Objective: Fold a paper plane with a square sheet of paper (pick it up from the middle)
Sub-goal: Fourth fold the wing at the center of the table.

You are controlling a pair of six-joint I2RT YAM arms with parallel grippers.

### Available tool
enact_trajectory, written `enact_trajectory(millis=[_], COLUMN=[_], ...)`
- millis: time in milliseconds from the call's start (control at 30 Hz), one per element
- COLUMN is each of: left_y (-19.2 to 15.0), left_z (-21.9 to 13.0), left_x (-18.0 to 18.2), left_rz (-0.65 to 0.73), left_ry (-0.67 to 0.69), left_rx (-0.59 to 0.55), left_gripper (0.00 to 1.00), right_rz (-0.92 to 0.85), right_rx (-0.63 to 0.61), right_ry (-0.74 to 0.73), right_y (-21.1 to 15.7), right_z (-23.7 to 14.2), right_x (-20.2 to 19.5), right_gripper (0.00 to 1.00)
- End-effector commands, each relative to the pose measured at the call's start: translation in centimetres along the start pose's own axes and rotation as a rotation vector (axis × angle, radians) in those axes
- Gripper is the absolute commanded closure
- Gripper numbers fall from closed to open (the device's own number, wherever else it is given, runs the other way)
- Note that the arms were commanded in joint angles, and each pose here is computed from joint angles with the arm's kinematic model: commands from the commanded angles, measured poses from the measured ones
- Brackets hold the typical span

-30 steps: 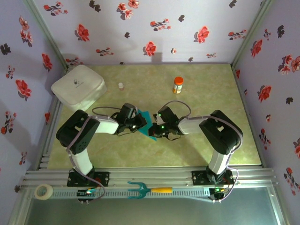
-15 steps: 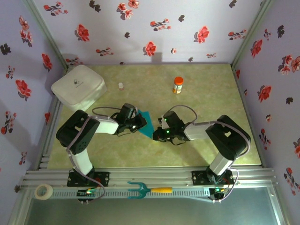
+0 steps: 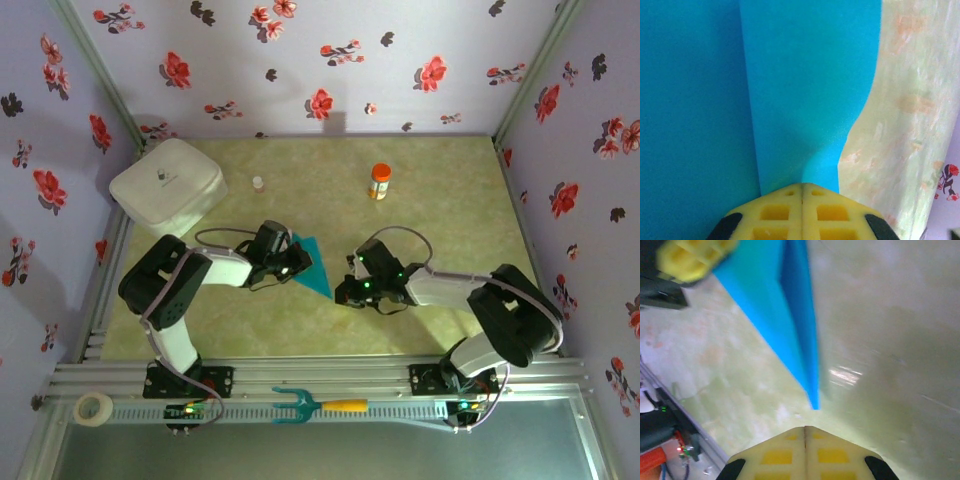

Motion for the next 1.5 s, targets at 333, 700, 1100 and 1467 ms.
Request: enact_trajectory(millis=[333, 700, 1100, 1467], left_y=[-0.4, -0.4, 0.1, -0.2], left_z=[-0.1, 0.0, -1.9, -1.9], left_x=[3.2, 3.2, -0.5, -2.6], left_rz=[-0.027, -0.027, 0.037, 0.075], left_ry=[0.144, 0.143, 0.055, 0.016], left_rx=[-0.006, -0.005, -0.022, 0.013], left_gripper=[0.97, 0.97, 0.93, 0.95], right_rz=[-0.028, 0.012, 0.081, 0.062], right_rx=[-0.001, 0.053, 0.13, 0.118], right_ry=[0.002, -0.094, -0.123, -0.09], right_y=[7.3, 7.1, 3.0, 3.0], right_z=[4.2, 6.2, 6.1, 5.6], right_x=[2.5, -0.2, -4.2, -4.0], right_gripper=[0.97, 0.97, 0.99, 1.0])
Point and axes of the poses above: each hand's point on the last joint's axis, 136 mm out from that joint toward the fingers, its own z axis out along the fingers, its own x axis along the line the jaws close on, y = z × x, the point moved 8 cm from there along -z, back along the fingers, and after that the axes turned 9 degrees about -z, right-handed, at the moved point
